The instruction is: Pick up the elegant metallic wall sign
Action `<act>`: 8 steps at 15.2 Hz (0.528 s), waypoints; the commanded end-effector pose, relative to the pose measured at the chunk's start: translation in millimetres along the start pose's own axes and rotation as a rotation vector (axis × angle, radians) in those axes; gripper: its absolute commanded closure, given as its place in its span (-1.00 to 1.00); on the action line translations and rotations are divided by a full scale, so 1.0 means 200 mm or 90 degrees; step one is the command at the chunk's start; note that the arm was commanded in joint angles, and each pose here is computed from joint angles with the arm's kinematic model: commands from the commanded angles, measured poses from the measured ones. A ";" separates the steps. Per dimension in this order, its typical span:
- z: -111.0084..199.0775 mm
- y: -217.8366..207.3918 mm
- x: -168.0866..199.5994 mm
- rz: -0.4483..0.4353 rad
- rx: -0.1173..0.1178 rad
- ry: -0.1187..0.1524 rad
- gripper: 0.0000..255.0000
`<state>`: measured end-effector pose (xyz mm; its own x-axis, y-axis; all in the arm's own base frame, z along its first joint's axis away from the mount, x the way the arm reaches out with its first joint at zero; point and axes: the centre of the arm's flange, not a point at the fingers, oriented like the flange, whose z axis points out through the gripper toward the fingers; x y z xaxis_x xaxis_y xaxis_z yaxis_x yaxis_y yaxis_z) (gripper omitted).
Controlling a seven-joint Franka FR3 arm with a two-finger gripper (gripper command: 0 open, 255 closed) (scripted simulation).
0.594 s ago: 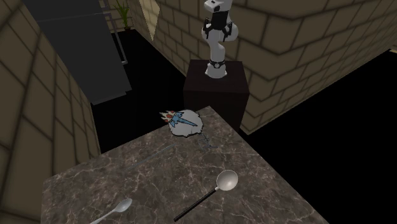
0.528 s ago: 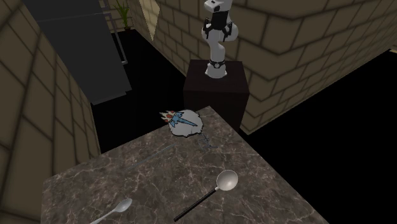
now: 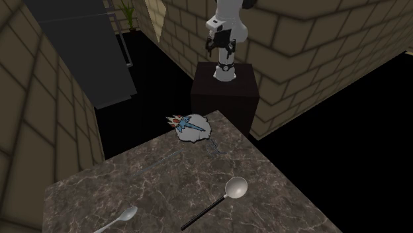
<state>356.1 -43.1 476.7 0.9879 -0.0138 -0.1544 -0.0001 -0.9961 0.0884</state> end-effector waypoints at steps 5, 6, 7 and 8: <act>0.21 0.05 0.31 -0.042 0.008 0.021 -1.00; 0.25 0.06 0.36 -0.049 0.009 0.024 -1.00; 0.28 0.07 0.41 -0.056 0.011 0.027 -1.00; 0.32 0.07 0.46 -0.063 0.012 0.030 -1.00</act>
<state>427.9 -60.4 411.3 0.9897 0.0768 -0.1206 0.0843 -0.9947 0.0589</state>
